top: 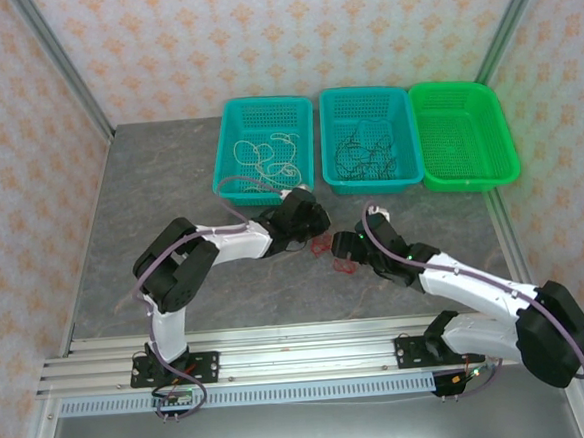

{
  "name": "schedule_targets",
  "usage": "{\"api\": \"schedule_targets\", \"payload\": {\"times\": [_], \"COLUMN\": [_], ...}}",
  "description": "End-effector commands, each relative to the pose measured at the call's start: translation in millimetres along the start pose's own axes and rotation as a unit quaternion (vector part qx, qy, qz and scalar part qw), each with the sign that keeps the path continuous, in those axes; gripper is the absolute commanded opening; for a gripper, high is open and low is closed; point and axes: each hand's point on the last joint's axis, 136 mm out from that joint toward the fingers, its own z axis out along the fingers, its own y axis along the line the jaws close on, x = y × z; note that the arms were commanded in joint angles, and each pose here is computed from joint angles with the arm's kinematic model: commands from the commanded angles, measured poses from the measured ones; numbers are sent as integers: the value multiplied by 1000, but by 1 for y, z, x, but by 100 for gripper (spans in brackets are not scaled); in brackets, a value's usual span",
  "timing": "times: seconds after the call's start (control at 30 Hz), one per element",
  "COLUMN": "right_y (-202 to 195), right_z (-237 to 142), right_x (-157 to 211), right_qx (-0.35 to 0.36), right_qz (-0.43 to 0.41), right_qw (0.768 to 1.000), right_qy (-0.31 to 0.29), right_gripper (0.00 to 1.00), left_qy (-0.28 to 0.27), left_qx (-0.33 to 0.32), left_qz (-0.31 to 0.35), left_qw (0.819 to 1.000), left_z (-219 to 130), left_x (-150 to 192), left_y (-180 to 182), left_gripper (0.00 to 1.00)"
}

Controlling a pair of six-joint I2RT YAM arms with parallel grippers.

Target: Untangle the cables

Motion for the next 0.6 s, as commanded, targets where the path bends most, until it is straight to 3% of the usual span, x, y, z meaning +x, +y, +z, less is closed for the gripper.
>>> {"api": "schedule_targets", "payload": {"times": [0.0, 0.17, 0.33, 0.4, 0.57], "right_y": [-2, 20, 33, 34, 17], "right_z": [0, 13, 40, 55, 95], "right_x": [-6, -7, -21, -24, -9], "right_qx": [-4, -56, -65, -54, 3], "right_qz": [-4, -30, -50, -52, -30], "right_qw": [1000, 998, 995, 995, 999], "right_qy": [-25, -28, -62, -69, -36], "right_gripper": [90, 90, 87, 79, 34], "left_qy": [-15, -28, -46, -54, -102], "left_qx": [50, 102, 134, 147, 163], "left_qz": [2, 0, 11, 13, 40], "left_qw": [999, 994, 990, 988, 980], "left_z": [-16, -54, -99, -117, -182], "left_x": [-11, -22, -28, -30, -48], "left_y": [-33, -65, -92, -102, -116], "left_gripper": [0, 0, 0, 0, 0]}}
